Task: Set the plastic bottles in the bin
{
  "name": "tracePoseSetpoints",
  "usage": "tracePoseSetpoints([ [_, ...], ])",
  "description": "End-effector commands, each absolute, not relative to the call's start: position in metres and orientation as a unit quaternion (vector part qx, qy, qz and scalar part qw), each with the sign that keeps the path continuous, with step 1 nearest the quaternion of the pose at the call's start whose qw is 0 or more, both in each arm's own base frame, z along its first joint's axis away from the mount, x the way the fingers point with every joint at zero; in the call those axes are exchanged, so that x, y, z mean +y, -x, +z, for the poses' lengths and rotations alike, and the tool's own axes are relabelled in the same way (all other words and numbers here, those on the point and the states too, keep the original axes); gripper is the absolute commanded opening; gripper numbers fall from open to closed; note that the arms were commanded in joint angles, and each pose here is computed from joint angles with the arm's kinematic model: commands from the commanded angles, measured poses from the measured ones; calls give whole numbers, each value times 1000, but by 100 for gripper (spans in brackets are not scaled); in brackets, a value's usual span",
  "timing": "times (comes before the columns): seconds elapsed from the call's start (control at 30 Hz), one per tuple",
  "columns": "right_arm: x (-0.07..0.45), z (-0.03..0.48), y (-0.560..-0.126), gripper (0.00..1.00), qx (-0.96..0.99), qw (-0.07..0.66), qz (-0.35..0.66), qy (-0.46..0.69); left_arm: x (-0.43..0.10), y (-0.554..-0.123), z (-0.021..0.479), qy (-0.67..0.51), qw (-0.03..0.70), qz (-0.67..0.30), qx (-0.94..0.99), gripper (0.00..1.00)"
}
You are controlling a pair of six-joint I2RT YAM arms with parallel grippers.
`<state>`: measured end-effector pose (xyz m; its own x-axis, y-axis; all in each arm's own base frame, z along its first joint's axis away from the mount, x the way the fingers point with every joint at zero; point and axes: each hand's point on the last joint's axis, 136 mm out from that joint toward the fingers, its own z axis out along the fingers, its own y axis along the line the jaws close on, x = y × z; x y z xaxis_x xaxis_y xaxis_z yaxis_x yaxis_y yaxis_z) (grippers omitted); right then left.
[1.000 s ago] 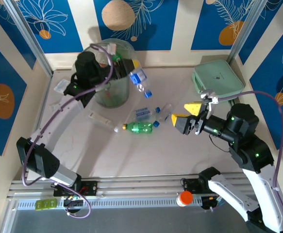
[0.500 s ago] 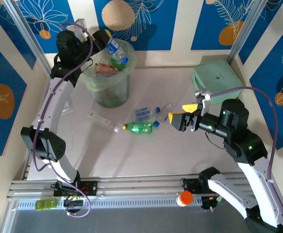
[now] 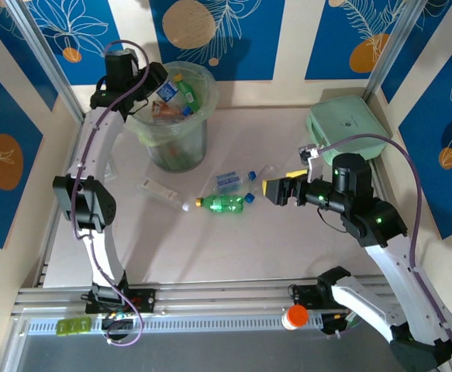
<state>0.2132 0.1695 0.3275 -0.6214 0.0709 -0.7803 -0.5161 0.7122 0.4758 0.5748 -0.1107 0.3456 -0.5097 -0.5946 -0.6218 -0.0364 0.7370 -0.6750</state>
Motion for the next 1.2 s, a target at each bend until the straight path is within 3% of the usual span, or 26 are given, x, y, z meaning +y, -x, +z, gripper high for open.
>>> tracePoseSetpoints([
  [0.0, 167, 321, -219, 99, 833, 412, 348, 120, -105, -571, 318, 206, 415, -286, 839, 31],
  [0.2, 170, 313, -225, 99, 839, 403, 346, 117, -108, -574, 298, 202, 395, -279, 852, 49],
  [0.4, 171, 311, -227, 99, 840, 400, 346, 117, -110, -575, 317, 184, 416, -289, 842, 66],
  [0.53, 170, 311, -227, 99, 840, 400, 347, 117, -108, -569, 346, 172, 447, -295, 827, 61],
  [0.7, 171, 310, -226, 99, 840, 400, 349, 115, -99, -558, 371, 172, 473, -283, 816, 43],
  [0.83, 171, 307, -226, 99, 840, 398, 350, 114, -82, -546, 380, 201, 484, -284, 803, 39],
  [1.03, 171, 299, -225, 99, 842, 393, 352, 114, -56, -534, 370, 258, 464, -320, 785, 43],
  [1.17, 172, 295, -225, 99, 842, 391, 352, 116, -63, -533, 349, 261, 430, -343, 794, 57],
])
